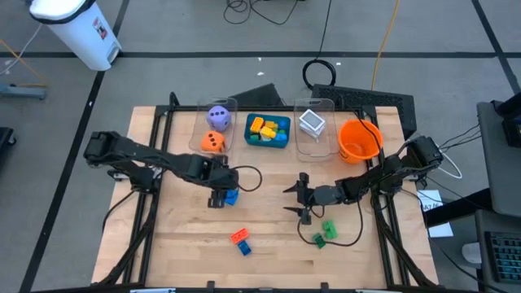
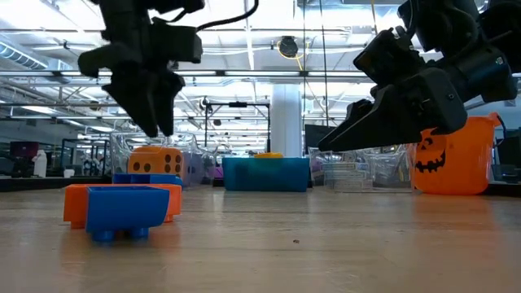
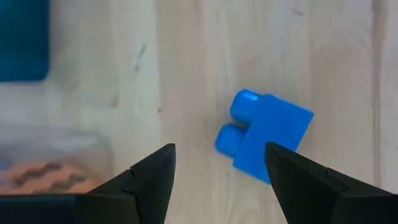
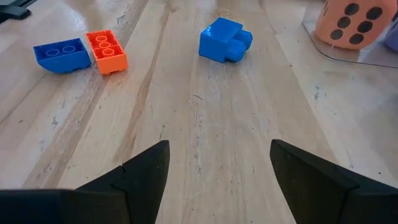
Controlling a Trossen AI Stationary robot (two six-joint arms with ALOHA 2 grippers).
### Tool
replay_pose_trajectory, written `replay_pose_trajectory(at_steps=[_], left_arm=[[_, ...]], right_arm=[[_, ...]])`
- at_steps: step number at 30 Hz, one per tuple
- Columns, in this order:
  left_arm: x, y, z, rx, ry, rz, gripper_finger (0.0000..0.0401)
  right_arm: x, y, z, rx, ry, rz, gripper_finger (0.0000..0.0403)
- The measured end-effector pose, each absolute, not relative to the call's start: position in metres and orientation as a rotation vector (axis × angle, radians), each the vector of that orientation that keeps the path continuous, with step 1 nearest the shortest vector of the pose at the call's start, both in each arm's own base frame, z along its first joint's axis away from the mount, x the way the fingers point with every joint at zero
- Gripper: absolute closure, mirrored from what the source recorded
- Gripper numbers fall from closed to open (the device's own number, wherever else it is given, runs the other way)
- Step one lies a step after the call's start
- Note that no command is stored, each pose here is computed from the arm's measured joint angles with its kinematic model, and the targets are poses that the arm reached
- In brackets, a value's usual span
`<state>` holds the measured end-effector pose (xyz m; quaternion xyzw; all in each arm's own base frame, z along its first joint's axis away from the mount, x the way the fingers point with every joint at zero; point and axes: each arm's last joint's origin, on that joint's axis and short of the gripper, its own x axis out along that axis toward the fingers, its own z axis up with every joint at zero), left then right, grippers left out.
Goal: Pick & Place Toys
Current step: Put the blue game piece into the blue bin
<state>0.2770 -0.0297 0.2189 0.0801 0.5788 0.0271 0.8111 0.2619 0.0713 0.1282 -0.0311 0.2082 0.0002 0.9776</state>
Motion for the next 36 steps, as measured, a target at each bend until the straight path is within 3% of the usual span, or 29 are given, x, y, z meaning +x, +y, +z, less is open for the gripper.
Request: replay_pose_trajectory(at_steps=[16, 24, 36], left_arm=[[0.28, -0.06, 0.198, 0.245, 1.132, -0.112, 0.0151], [0.287, -0.064, 0.171, 0.299, 1.227, -0.147, 0.0151], [0.288, -0.056, 0.165, 0.33, 1.278, -0.118, 0.0151]], right_arm=[[0.264, 0.065, 0.128, -0.04, 0.42, -0.027, 0.0133], [0.263, 0.066, 0.127, 0.005, 0.431, -0.033, 0.0133], [0.262, 0.066, 0.126, 0.017, 0.442, -0.035, 0.0133]])
